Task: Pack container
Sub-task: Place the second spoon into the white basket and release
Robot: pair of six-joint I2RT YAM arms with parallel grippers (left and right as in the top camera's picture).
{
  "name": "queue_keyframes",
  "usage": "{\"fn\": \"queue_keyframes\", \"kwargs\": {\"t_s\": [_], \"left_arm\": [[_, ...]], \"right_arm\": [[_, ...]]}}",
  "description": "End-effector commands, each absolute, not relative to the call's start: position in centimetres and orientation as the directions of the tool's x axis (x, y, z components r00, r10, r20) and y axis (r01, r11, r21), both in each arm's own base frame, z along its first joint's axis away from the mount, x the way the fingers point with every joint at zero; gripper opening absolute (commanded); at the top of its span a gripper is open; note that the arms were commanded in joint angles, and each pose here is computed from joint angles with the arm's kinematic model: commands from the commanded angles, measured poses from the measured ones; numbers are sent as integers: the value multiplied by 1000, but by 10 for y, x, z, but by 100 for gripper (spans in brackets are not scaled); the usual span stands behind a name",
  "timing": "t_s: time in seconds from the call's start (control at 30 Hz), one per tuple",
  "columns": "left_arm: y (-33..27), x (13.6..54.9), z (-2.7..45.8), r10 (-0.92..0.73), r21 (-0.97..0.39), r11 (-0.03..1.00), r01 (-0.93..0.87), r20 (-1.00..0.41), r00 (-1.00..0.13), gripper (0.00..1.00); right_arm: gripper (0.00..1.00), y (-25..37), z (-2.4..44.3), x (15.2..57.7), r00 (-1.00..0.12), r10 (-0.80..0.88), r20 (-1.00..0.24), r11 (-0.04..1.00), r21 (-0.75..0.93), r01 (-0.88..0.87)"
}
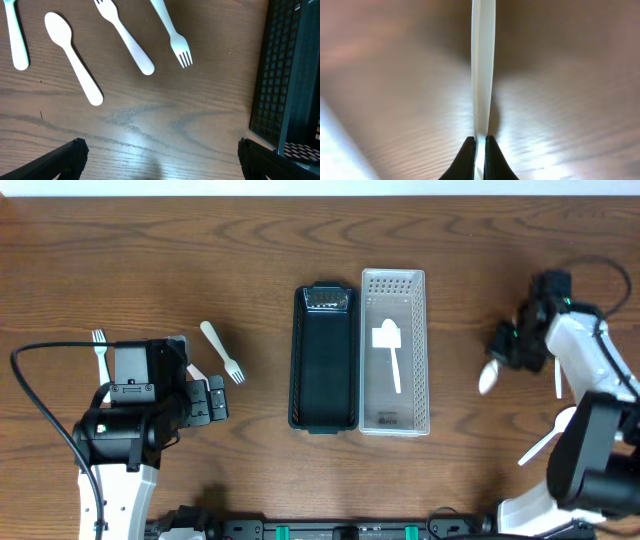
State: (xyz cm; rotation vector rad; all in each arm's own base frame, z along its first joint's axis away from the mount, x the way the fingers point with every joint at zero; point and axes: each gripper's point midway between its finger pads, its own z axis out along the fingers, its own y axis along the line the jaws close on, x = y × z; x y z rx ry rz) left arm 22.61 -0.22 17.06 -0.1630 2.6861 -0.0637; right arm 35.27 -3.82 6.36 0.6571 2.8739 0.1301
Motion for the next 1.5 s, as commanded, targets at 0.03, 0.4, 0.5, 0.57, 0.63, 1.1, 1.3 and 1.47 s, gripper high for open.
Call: {"fn": "queue_keyframes", "kwargs": {"t_s": [0.03,0.4,0.5,0.57,0.63,1.1,1.3,1.47], "left_arm": [[-2,229,177,-136,-81,990,-112,-444,-886,98],[-2,229,177,-136,-81,990,-112,-444,-886,98],[-2,229,177,-136,-81,990,-112,-443,-886,98],[-2,229,177,-136,-81,990,-112,-444,-886,98],[-2,229,177,-136,-81,990,-112,-444,-886,98],[-2,229,177,-136,-81,990,-111,-444,-886,98],[-2,229,177,-136,-81,990,-111,-444,-886,98],[-2,229,177,-136,-81,990,-111,-444,-886,98]], "right_arm": [[1,30,166,389,-886,189,-424,976,182,121],[1,145,148,385,-921,14,-389,974,213,-75],[2,149,108,383,-956,6,-293,980,193,-53],[5,150,88,381,-969,-14,-247,983,175,-59],[9,149,70,379,-979,-26,-203,985,161,-60],[45,127,152,404,-920,-42,-390,988,119,-95],[61,30,228,411,-823,117,-555,993,46,110],[91,-60,217,400,-835,186,-518,973,-23,231]]}}
